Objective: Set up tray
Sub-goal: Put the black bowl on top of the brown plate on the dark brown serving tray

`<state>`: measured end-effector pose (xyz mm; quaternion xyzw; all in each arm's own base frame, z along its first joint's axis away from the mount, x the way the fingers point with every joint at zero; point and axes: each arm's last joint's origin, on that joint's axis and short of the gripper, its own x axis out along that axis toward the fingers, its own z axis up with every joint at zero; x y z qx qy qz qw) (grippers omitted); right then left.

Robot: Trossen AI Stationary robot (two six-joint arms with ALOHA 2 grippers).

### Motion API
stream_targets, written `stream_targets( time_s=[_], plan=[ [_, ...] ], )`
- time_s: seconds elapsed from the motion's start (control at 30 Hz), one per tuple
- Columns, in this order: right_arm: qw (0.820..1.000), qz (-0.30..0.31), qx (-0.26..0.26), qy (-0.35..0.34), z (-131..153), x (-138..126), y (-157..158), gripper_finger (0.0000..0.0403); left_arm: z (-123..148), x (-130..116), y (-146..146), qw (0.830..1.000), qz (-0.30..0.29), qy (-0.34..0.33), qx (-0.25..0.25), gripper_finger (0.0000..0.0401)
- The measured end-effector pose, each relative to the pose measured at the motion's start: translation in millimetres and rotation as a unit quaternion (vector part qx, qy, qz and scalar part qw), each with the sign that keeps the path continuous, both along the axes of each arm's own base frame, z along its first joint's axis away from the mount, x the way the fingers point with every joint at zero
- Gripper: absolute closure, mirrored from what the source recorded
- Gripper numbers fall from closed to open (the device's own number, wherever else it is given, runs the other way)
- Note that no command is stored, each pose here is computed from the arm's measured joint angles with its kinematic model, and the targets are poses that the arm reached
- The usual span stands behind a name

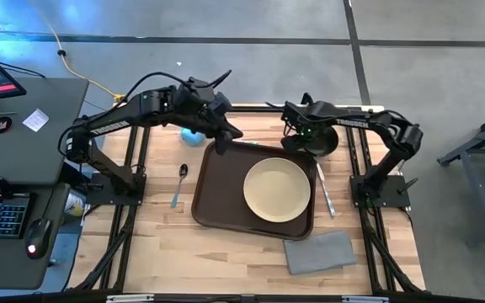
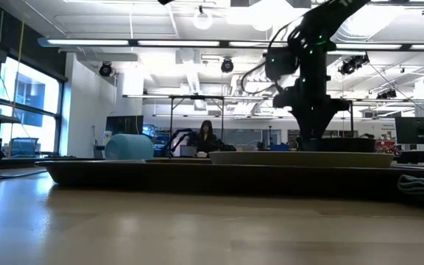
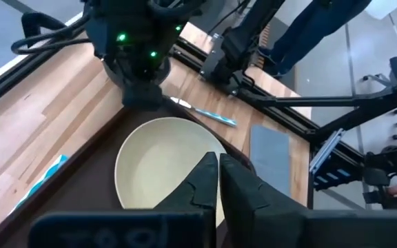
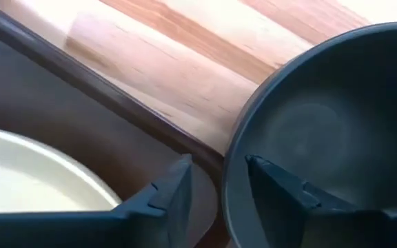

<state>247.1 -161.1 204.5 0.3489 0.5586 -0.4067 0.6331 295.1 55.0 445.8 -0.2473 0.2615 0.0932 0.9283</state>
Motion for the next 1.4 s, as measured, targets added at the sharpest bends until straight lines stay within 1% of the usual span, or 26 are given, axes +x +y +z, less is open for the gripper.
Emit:
stream_targets(
  time_s=[0.2, 0.47, 0.57, 0.7, 0.8, 0.97, 1.07, 1.13, 1.23, 1.3, 1.4],
  plan=[
    [0.999, 0.024, -0.004, 0.026, -8.1, -0.6, -5.4, 0.0307, -1.6, -0.5, -0.2, 1.000, 0.005, 0.008, -0.011, 0.0361],
    [0.999, 0.036, -0.002, 0.035, -8.7, -7.9, -15.0, 0.0344, -6.2, -3.1, -0.6, 0.999, 0.006, 0.035, -0.016, 0.0362],
    [0.998, 0.056, -0.002, 0.032, -8.2, -8.0, -15.6, 0.0359, -7.1, -3.8, -0.7, 0.999, 0.006, 0.041, -0.016, 0.0364],
    [0.995, 0.091, -0.002, 0.033, -2.0, -9.5, -10.8, 0.0393, -7.3, -4.0, -0.8, 0.999, 0.007, 0.042, -0.017, 0.0361],
    [0.994, 0.109, -0.013, 0.021, 9.1, -11.6, -5.1, 0.0393, -7.3, -4.0, -0.8, 0.999, 0.007, 0.042, -0.016, 0.0357],
    [0.991, 0.124, -0.058, -0.013, 38.2, -20.5, 6.5, 0.0398, -7.3, -3.9, -0.6, 0.999, 0.006, 0.042, -0.009, 0.0355],
    [0.989, 0.126, -0.059, -0.057, 59.4, -25.2, 17.8, 0.0396, -7.1, -3.9, -0.5, 0.999, 0.002, 0.042, -0.002, 0.0355],
    [0.985, 0.137, -0.055, -0.087, 73.6, -23.9, 27.9, 0.0398, -6.9, -3.6, -0.4, 0.999, 0.000, 0.040, 0.002, 0.0355],
    [0.977, 0.175, -0.044, -0.115, 90.3, -14.5, 48.9, 0.0399, -6.7, -3.4, -0.2, 0.999, -0.005, 0.040, 0.010, 0.0355],
    [0.968, 0.207, -0.049, -0.130, 101.3, -4.4, 64.5, 0.0399, -6.9, -3.5, -0.2, 0.999, -0.005, 0.041, 0.011, 0.0355],
    [0.961, 0.228, -0.048, -0.149, 111.7, 12.4, 89.3, 0.0400, -6.9, -3.5, -0.4, 0.999, -0.009, 0.040, 0.011, 0.0355]
  ],
)
